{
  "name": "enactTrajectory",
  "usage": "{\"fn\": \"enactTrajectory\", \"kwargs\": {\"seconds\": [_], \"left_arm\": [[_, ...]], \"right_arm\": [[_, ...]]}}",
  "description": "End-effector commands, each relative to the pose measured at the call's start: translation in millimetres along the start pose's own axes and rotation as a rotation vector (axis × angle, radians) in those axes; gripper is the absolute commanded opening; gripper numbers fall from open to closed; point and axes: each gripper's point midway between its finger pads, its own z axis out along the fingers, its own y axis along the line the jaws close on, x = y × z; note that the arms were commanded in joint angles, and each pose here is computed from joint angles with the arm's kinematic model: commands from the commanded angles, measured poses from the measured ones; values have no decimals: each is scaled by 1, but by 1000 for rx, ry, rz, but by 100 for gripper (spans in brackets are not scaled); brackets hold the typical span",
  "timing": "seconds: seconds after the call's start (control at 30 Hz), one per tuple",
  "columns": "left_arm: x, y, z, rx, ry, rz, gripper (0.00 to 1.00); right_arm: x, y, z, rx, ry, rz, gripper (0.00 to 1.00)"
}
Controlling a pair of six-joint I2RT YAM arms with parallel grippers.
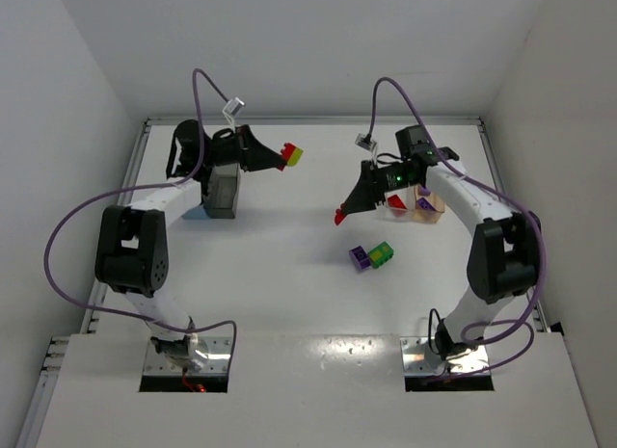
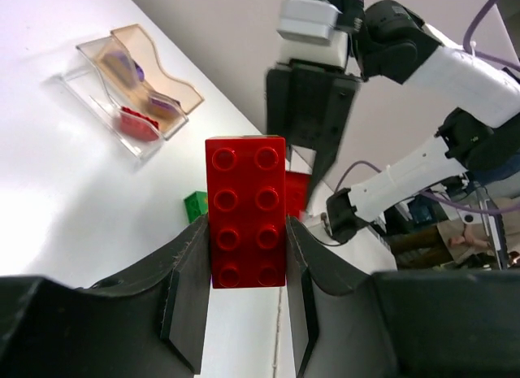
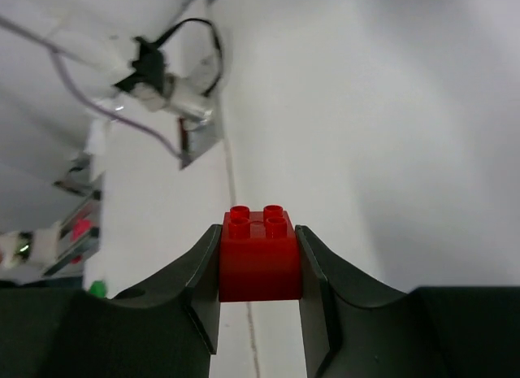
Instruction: Sort the legos into containers by color
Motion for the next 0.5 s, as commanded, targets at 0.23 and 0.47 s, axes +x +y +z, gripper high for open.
{"fn": "enactTrajectory", "kwargs": {"seconds": [0.23, 0.47], "left_arm": [[-10, -7, -13, -332, 24, 350, 19], [-12, 5, -22, -440, 2, 348, 19]], "right_arm": [[-33, -127, -124, 1016, -92, -35, 3], [-16, -183, -158, 1245, -44, 34, 4]]}}
